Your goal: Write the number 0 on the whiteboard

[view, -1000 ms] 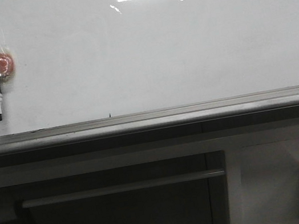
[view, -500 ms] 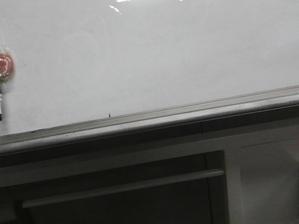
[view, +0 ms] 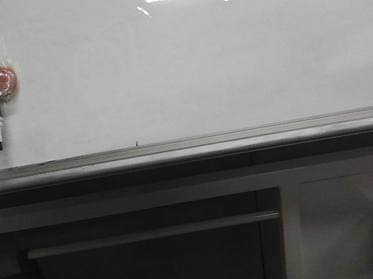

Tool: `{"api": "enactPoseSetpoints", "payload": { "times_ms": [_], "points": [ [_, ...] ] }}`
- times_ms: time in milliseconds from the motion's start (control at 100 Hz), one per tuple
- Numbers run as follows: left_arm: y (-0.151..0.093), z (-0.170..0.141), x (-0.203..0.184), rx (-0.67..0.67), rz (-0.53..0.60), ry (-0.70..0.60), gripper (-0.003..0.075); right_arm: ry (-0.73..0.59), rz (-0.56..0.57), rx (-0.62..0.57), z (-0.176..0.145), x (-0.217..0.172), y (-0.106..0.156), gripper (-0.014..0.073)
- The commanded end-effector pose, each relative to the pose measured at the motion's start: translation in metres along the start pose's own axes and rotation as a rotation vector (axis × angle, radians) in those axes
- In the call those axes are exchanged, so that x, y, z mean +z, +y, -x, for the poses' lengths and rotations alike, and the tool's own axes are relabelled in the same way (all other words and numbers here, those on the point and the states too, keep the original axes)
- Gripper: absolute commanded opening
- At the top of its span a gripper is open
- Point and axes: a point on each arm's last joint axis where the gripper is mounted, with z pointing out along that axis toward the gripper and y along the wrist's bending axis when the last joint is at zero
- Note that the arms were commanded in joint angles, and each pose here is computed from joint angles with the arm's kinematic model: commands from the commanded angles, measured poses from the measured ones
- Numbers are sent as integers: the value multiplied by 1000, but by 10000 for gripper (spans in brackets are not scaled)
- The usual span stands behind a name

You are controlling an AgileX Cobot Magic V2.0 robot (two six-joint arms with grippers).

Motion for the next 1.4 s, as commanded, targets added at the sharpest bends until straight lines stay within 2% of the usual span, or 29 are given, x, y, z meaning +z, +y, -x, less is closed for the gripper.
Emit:
{"api": "enactPoseSetpoints", "payload": {
  "times_ms": [0,80,200,290,480,660,840,1040,1180,1390],
  "points": [
    [-1,14,5,-4,-6,-138,254,-86,11,-14,16,-4,4,-55],
    [-2,12,10,13,-18,-127,287,-81,10,-14,15,-4,4,-55],
    [-11,6,21,57,-84,-70,434,-81,10,-14,15,-4,4,-55],
    [-21,5,28,31,-151,-69,491,-81,10,-14,15,-4,4,-55],
    [-49,-5,52,34,-294,-34,491,-81,10,-14,15,-4,4,-55],
    [-73,-23,78,50,-367,8,491,-71,9,-14,14,-4,4,-55],
    [-78,-44,103,3,-319,91,491,-45,6,-14,12,-4,3,-55],
    [-79,-48,115,-70,-296,45,488,-45,6,-14,12,-4,3,-55],
    [-83,-47,123,-67,-296,46,437,-45,6,-14,12,-4,3,-55],
    [-85,-54,132,-85,-283,79,419,-45,6,-14,12,-4,3,-55]
  ]
}}
